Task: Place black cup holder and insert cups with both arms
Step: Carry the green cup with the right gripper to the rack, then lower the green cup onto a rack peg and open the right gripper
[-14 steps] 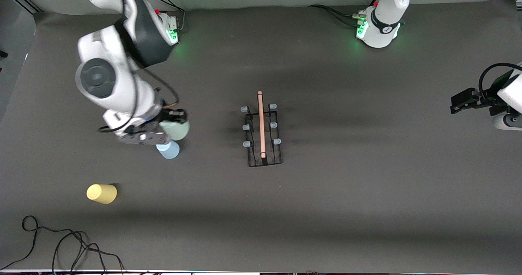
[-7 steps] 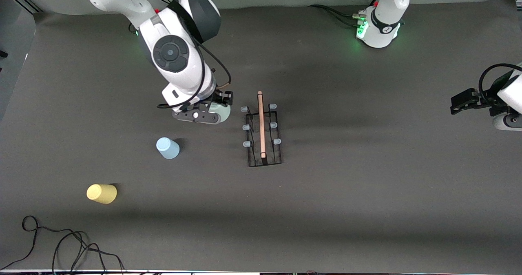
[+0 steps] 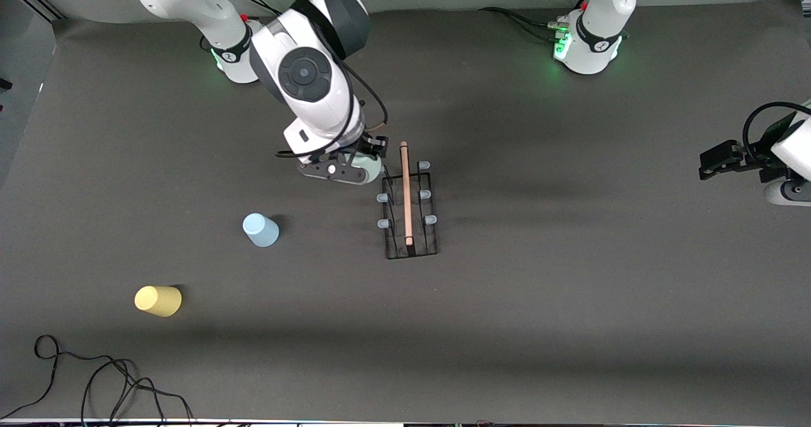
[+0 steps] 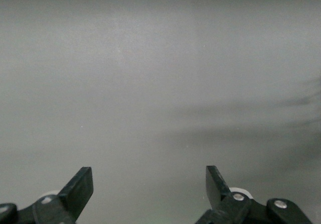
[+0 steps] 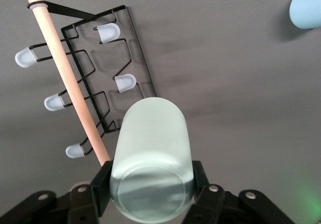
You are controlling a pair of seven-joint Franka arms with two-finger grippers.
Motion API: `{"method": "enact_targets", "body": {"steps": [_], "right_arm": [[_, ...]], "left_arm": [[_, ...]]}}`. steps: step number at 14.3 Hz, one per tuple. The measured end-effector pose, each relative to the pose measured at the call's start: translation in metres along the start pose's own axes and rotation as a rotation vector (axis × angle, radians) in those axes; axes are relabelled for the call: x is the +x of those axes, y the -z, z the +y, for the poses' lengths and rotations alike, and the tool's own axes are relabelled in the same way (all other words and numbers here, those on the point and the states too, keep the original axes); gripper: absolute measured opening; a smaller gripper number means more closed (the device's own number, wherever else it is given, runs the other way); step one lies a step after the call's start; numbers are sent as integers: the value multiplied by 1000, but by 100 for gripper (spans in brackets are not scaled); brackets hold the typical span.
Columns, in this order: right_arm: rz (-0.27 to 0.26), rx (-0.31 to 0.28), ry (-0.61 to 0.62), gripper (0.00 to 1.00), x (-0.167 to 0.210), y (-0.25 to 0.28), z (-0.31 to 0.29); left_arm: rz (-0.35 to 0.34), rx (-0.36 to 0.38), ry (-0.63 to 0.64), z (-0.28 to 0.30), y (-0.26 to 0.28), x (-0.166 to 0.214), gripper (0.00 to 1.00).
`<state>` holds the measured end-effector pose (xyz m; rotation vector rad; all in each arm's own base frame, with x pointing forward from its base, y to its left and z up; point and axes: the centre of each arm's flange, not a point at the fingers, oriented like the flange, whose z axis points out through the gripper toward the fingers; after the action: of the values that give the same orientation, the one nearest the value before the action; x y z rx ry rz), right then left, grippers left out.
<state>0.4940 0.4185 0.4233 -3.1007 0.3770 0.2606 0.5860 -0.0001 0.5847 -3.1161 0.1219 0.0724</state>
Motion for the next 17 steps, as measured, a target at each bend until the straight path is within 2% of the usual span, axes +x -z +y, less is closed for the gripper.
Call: {"method": "enact_targets", "body": {"steps": [7,11,17], "right_arm": [[16,-16,-26,66,8,-28,-29],[-29,-2,-43,66,6,-38,-29],[-52,-28,-32,66,-6,-55,-32]], "left_arm": [[-3,0,0,0,-2,1,100],[-3,0,0,0,-2,1,100],[-4,0,-1,0,-2,1,100]]}}
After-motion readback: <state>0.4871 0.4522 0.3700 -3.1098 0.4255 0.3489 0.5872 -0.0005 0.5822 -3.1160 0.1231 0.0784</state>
